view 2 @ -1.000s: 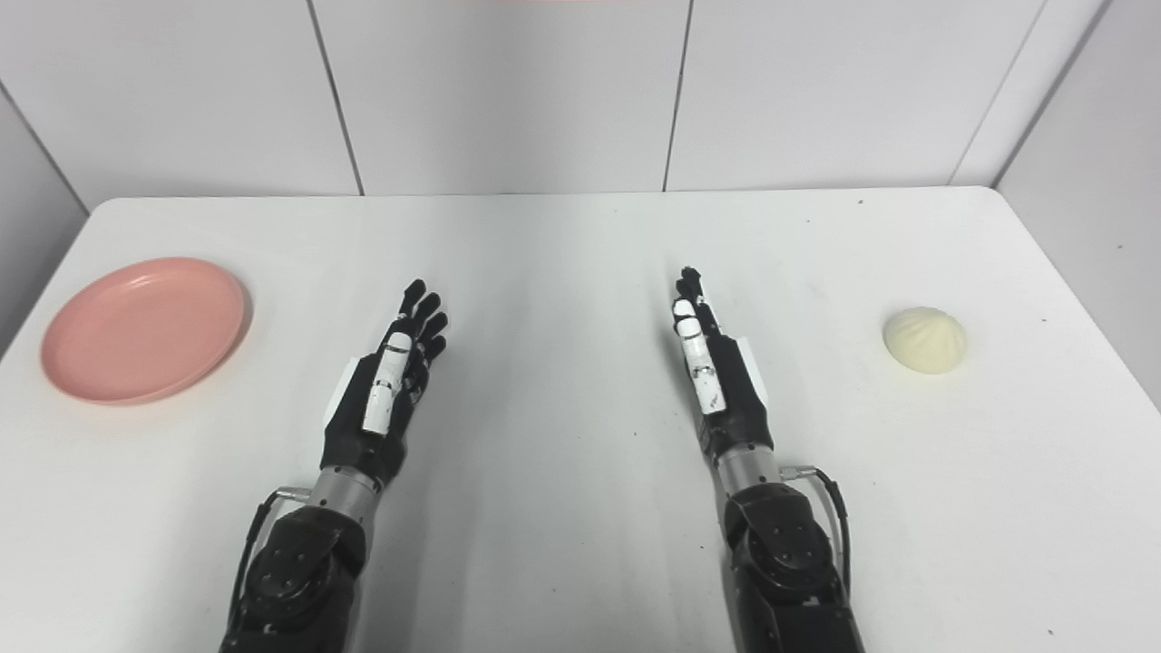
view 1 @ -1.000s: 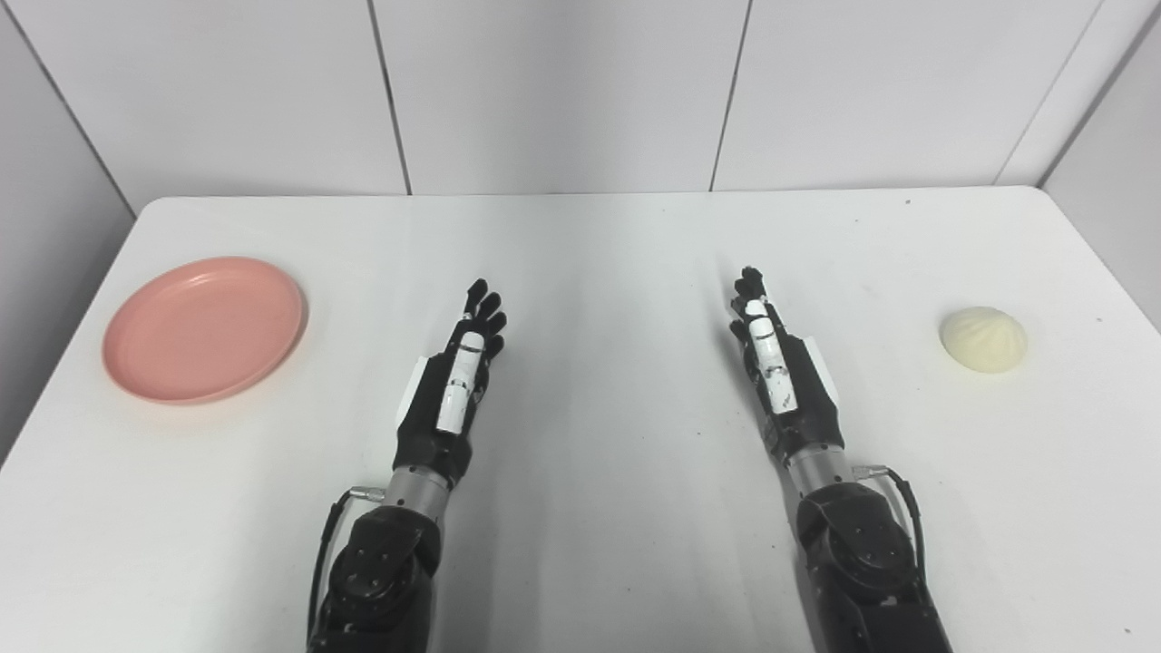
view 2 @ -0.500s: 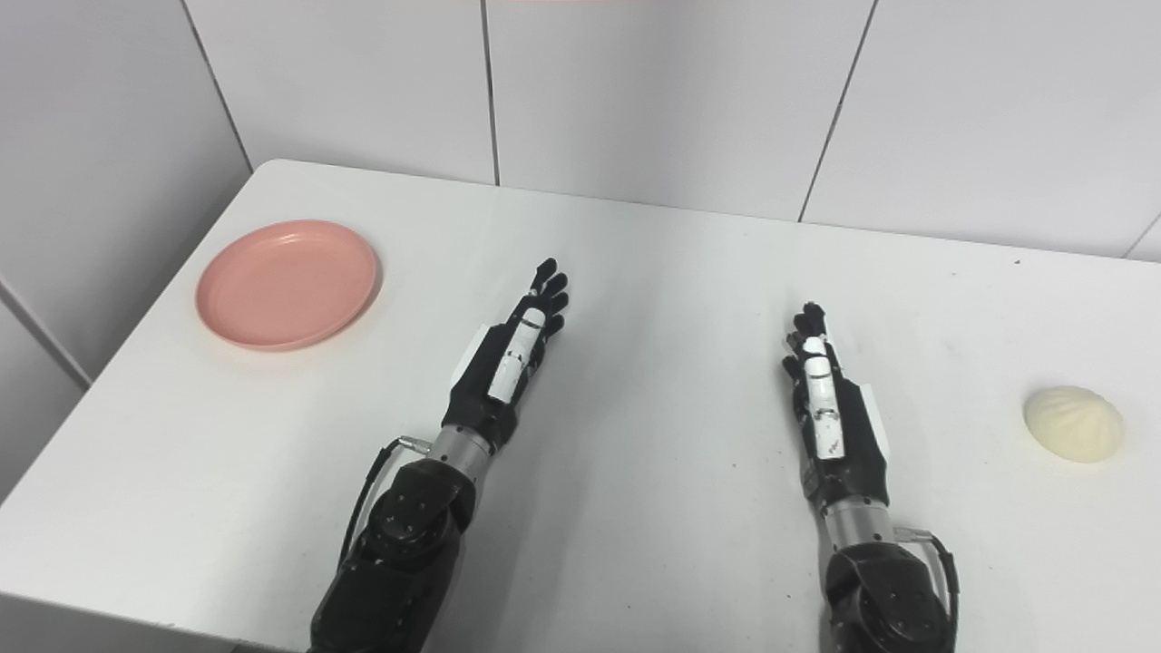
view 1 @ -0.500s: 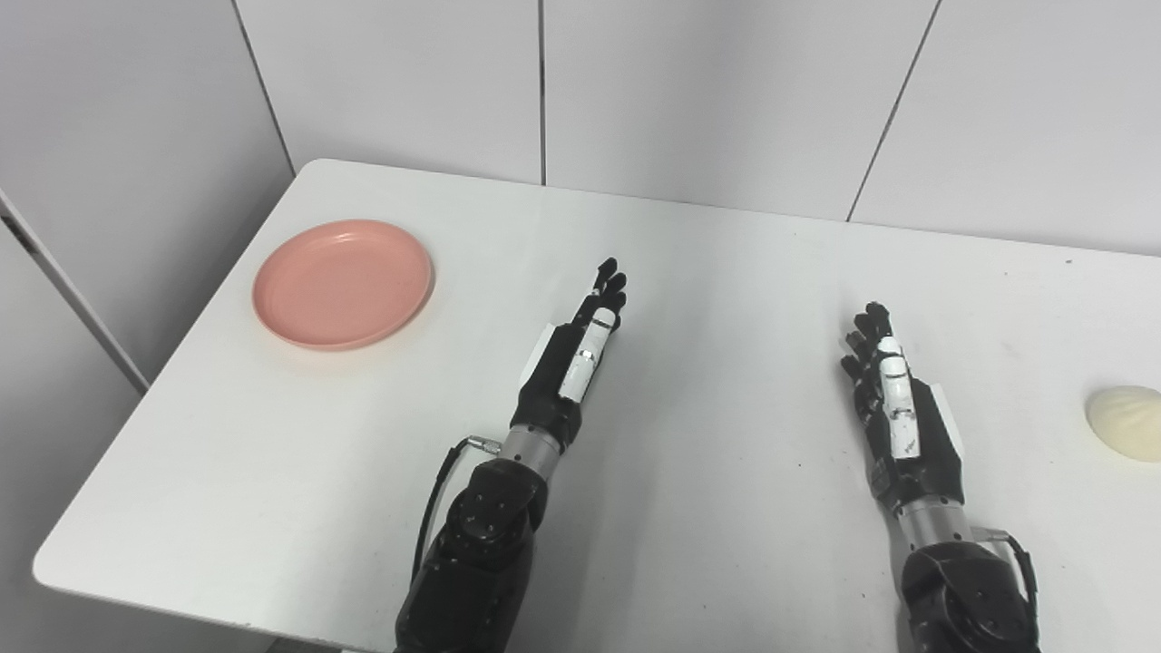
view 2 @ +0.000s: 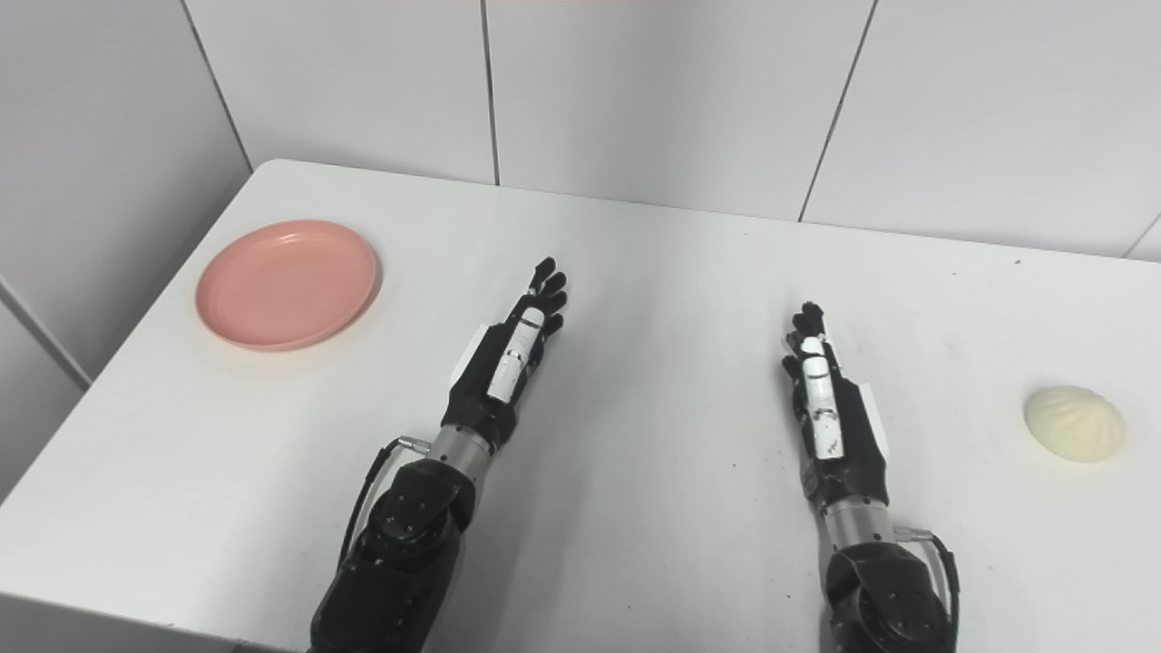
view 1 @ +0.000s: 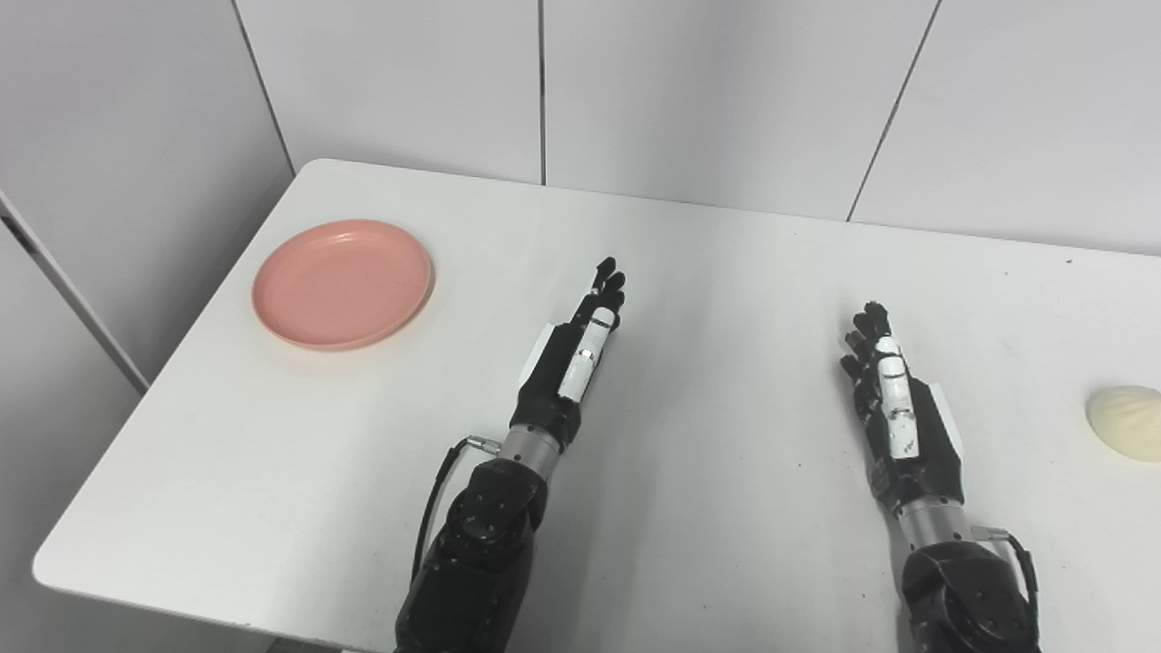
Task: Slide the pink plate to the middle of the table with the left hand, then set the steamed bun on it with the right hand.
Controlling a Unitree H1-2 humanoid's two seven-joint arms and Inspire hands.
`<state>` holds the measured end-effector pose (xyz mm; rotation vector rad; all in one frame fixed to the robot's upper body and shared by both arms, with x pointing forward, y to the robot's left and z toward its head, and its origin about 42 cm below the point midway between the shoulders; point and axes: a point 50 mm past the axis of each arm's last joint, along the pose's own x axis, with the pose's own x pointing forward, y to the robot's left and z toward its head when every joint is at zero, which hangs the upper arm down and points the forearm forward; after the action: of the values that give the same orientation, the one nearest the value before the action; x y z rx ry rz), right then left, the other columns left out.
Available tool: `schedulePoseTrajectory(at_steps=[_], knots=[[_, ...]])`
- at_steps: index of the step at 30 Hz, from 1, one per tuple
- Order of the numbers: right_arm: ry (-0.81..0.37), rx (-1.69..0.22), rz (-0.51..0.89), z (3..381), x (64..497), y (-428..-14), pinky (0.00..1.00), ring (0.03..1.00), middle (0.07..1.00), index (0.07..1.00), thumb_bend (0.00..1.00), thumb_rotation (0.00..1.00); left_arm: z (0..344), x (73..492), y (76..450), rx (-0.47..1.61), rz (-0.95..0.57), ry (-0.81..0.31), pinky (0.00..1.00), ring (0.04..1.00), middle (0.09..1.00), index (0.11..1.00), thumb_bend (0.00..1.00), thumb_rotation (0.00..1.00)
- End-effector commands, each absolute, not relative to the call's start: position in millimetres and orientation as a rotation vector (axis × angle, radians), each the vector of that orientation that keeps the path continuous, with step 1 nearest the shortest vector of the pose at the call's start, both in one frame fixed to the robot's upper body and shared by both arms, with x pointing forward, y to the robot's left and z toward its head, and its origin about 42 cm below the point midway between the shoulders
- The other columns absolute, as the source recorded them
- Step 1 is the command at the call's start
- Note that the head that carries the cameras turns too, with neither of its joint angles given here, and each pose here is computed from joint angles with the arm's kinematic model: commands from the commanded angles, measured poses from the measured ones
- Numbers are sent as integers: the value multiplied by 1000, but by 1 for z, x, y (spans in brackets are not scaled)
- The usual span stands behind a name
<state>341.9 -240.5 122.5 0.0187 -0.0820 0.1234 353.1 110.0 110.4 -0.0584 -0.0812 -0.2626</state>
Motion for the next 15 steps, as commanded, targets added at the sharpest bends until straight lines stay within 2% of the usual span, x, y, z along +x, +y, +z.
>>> schedulePoseTrajectory(at_steps=[1, 6, 15], knots=[[-30, 20, 110, 105, 331, -247, 1000, 1000, 1000, 1000, 196, 1000, 75, 330, 112, -71, -252, 38, 999, 991, 994, 1000, 334, 1000], [-33, 17, 114, 105, 332, -248, 1000, 1000, 1000, 1000, 184, 1000, 90, 338, 109, -88, -245, -2, 995, 984, 990, 1000, 385, 1000], [-41, 14, 111, 104, 334, -253, 1000, 1000, 1000, 1000, 186, 1000, 143, 350, 109, -79, -217, -184, 1000, 995, 988, 998, 413, 1000]])
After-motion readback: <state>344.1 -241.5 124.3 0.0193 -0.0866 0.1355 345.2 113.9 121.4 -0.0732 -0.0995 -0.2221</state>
